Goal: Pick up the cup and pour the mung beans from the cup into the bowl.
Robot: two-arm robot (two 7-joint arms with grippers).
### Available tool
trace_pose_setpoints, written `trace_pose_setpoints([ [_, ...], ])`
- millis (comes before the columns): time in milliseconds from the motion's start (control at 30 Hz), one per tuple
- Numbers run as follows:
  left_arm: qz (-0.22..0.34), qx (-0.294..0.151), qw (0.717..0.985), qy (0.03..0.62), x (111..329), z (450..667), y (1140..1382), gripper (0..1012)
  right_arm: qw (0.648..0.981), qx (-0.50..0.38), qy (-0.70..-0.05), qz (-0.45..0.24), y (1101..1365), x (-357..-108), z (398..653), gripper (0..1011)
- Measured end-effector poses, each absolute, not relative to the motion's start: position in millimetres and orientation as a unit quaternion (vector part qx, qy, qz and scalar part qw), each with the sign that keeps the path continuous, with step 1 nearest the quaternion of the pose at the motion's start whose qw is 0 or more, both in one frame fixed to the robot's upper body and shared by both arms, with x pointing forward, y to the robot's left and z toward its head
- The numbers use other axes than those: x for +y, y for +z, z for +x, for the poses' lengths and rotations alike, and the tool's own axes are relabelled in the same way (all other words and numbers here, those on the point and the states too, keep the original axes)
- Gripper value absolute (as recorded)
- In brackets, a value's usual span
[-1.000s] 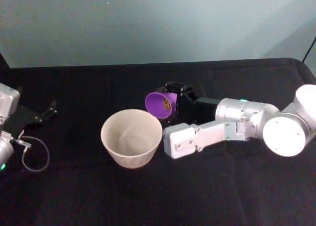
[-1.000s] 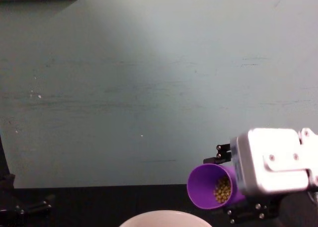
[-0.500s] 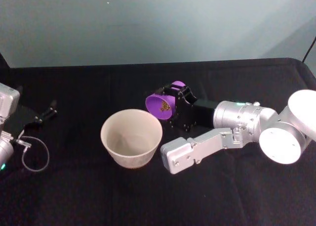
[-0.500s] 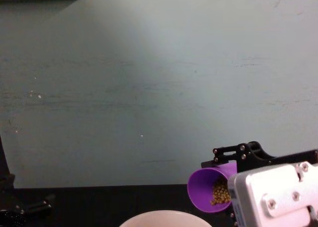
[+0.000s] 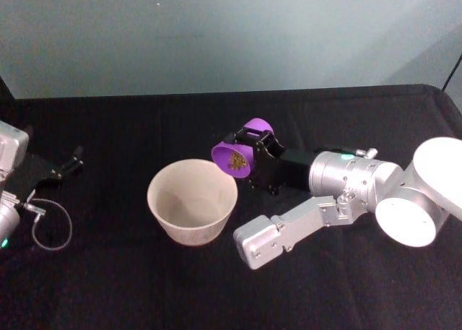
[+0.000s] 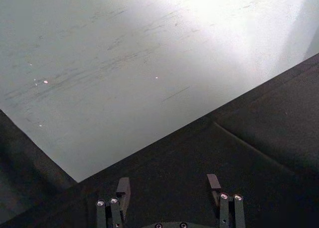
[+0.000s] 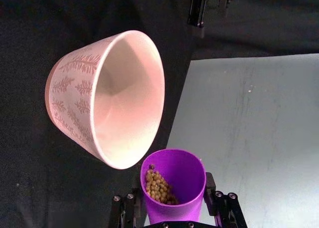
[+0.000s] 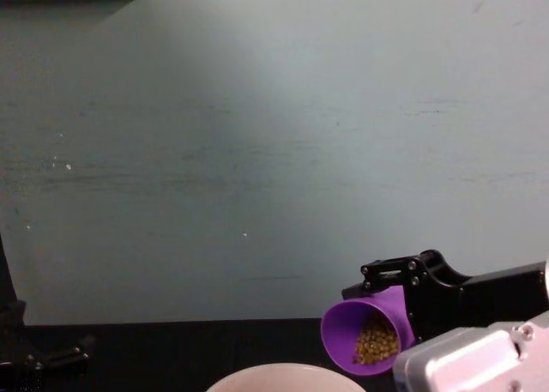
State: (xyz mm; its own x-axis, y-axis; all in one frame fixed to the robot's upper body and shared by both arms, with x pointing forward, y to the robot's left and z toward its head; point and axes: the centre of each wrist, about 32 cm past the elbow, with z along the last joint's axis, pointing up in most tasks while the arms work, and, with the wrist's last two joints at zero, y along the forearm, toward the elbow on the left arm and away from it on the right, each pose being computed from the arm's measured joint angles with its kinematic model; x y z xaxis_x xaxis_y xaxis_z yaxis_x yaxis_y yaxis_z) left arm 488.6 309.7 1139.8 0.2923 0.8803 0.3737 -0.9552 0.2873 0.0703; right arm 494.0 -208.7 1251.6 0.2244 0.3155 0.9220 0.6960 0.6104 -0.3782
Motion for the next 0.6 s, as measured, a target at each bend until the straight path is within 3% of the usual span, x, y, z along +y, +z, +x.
trace_pose_setpoints([
  [600,0.141,-0.132,0.791,0.58,309.7,488.6,1139.8,1000,0.647,-0.62,-0.133,-0.422,1249.9,-205.2,491.8,723],
])
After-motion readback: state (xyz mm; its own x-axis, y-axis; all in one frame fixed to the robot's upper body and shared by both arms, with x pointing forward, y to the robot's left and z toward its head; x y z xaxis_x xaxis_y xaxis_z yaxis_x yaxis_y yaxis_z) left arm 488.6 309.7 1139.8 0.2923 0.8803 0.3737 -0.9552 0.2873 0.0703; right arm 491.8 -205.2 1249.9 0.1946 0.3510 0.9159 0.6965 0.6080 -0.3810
